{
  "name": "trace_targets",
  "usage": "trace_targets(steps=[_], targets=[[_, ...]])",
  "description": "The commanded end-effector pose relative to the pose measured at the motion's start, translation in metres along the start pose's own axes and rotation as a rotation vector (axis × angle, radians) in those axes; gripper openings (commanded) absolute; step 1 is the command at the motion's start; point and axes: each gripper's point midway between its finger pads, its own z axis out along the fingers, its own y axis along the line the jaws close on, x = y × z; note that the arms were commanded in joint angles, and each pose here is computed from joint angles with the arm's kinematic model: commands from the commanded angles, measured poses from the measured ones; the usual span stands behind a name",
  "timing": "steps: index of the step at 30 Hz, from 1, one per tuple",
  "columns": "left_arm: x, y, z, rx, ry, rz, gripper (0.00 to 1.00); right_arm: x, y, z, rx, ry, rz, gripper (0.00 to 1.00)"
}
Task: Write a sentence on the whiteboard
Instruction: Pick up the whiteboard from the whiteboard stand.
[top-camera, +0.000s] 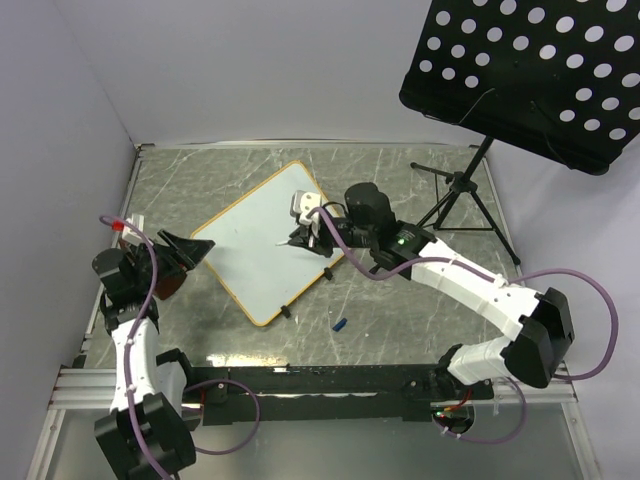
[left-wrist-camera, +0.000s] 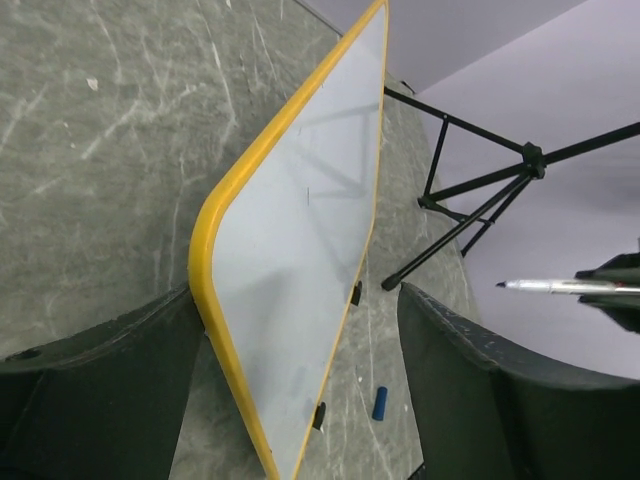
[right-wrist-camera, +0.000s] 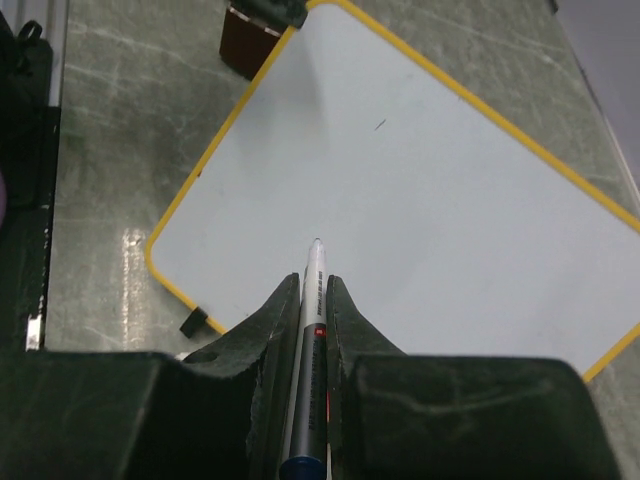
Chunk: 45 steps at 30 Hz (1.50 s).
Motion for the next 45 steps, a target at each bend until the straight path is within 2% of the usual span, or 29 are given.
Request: trace_targets(steps=[1, 6, 8, 15, 17, 18, 22, 27, 30, 38, 45], targets=[[0.004, -0.014, 0.005, 0.072, 0.046, 0.029, 0.78, -0.046, -0.002, -0.001, -0.067, -0.088, -0.131, 0.0], [0.006, -0.018, 0.007, 0.071, 0.064, 0.074, 0.78, -0.043, 0.023, -0.019, -0.216, -0.024, -0.18, 0.0], [0.007, -0.019, 0.007, 0.077, 0.064, 0.075, 0.78, -0.042, 0.025, -0.026, -0.222, -0.006, -0.179, 0.0], [0.006, -0.021, 0.005, 0.074, 0.05, 0.096, 0.77, -0.033, 0.015, -0.057, -0.215, 0.07, -0.064, 0.0], [0.005, -0.021, 0.005, 0.073, 0.046, 0.102, 0.77, -0.017, 0.012, -0.065, -0.262, 0.144, 0.044, 0.0], [0.005, -0.022, 0.005, 0.075, 0.046, 0.105, 0.77, -0.031, 0.005, -0.071, -0.257, 0.127, 0.049, 0.0], [0.005, -0.024, 0.004, 0.079, 0.039, 0.115, 0.77, -0.036, 0.007, -0.081, -0.248, 0.094, 0.085, 0.0], [0.005, -0.025, 0.003, 0.084, 0.037, 0.12, 0.77, -0.03, 0.013, -0.057, -0.254, 0.027, 0.13, 0.0], [0.006, -0.028, 0.003, 0.089, 0.038, 0.125, 0.77, -0.03, 0.021, -0.046, -0.24, 0.007, 0.077, 0.0], [0.008, -0.033, 0.003, 0.104, 0.04, 0.136, 0.77, -0.01, 0.055, -0.021, -0.269, 0.06, -0.004, 0.0], [0.011, -0.03, 0.004, 0.101, 0.052, 0.118, 0.74, -0.016, 0.06, 0.008, -0.225, 0.056, -0.074, 0.0]])
